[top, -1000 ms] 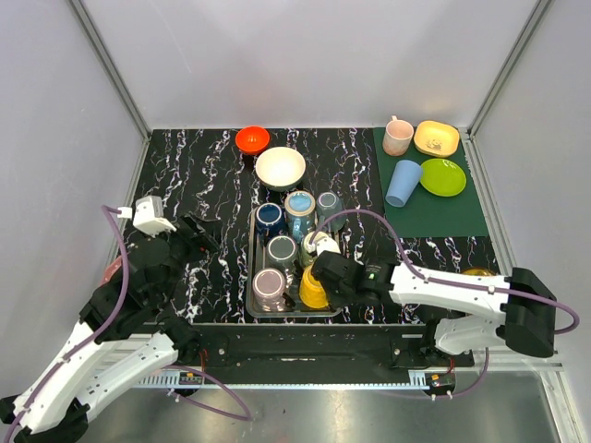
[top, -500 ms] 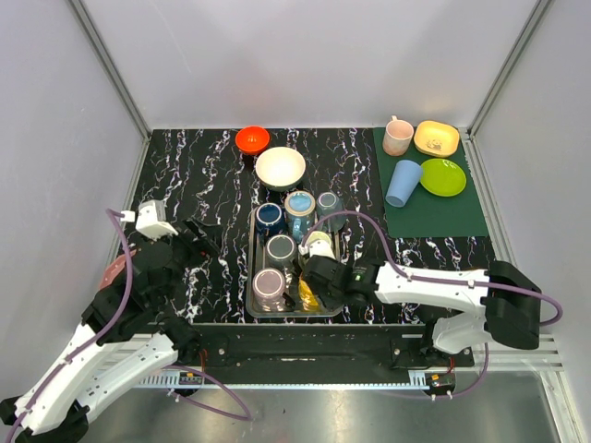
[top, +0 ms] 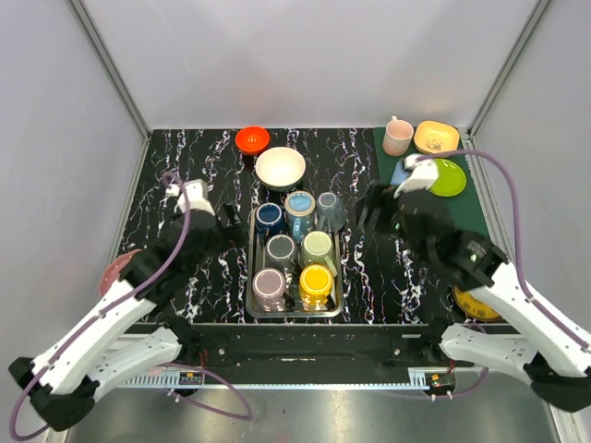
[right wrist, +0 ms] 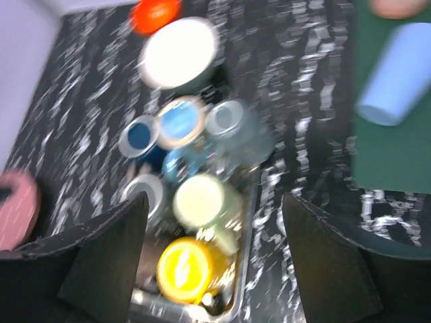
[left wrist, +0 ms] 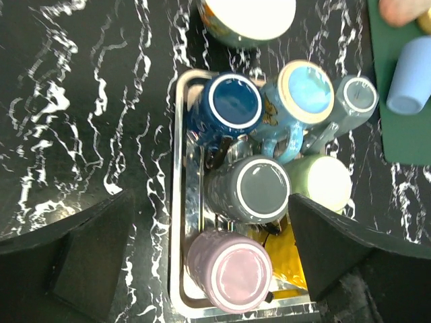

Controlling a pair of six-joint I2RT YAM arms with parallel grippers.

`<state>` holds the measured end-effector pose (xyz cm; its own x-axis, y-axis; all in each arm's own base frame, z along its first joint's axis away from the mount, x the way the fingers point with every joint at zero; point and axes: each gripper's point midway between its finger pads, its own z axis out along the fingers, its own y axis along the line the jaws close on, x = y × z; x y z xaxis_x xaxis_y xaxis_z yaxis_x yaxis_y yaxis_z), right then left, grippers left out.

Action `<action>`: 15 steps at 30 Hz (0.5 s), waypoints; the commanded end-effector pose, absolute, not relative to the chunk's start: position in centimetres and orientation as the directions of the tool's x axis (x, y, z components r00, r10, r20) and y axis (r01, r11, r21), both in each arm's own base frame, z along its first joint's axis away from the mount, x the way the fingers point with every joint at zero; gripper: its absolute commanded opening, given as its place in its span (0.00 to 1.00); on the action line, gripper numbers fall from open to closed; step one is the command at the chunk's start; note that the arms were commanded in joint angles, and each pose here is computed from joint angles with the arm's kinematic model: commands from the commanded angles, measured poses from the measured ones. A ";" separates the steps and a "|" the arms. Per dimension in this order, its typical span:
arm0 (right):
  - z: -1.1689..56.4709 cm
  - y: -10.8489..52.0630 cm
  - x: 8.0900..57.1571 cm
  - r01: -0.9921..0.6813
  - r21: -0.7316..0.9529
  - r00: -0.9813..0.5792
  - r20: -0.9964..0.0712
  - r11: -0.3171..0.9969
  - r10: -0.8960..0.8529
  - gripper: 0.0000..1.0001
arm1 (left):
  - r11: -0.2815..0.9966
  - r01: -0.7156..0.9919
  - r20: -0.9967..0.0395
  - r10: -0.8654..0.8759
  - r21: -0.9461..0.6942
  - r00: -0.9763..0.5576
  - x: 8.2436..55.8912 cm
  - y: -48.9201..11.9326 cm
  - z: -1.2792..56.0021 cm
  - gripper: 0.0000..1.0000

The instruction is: Turn the mug right side up

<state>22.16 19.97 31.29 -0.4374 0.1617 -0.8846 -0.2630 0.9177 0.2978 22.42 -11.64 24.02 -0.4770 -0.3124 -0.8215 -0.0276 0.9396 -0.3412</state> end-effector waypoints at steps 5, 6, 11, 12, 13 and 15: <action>27.6 15.2 28.7 -0.049 0.366 -0.479 -0.825 0.929 0.299 0.86 | 0.894 0.041 -0.737 -0.342 -0.447 -0.583 23.6 -15.4 24.9 0.99; 27.7 15.0 28.8 -0.042 0.376 -0.468 -0.826 0.926 0.314 0.87 | 0.889 0.031 -0.732 -0.355 -0.457 -0.581 23.7 -15.4 25.0 0.99; 28.7 15.0 28.9 -0.059 0.429 -0.418 -0.831 0.901 0.368 0.88 | 0.836 -0.001 -0.686 -0.451 -0.548 -0.571 23.4 -15.9 26.2 0.99; 28.8 15.1 28.8 -0.066 0.434 -0.413 -0.831 0.898 0.372 0.88 | 0.826 0.019 -0.685 -0.454 -0.563 -0.570 23.3 -16.2 26.7 0.99; 28.8 15.2 28.8 -0.077 0.437 -0.415 -0.831 0.896 0.370 0.89 | 0.842 0.079 -0.716 -0.401 -0.534 -0.572 23.2 -16.5 26.6 0.99; 28.4 15.3 28.9 -0.084 0.423 -0.419 -0.836 0.902 0.353 0.91 | 0.825 0.125 -0.734 -0.408 -0.551 -0.543 23.0 -16.6 27.1 0.99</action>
<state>28.32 14.49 26.27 -0.4789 0.3108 -0.8210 -0.0290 0.9291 0.3687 23.06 -15.31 23.71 -0.6041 -0.3741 -0.7037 0.0005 0.8828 -0.4697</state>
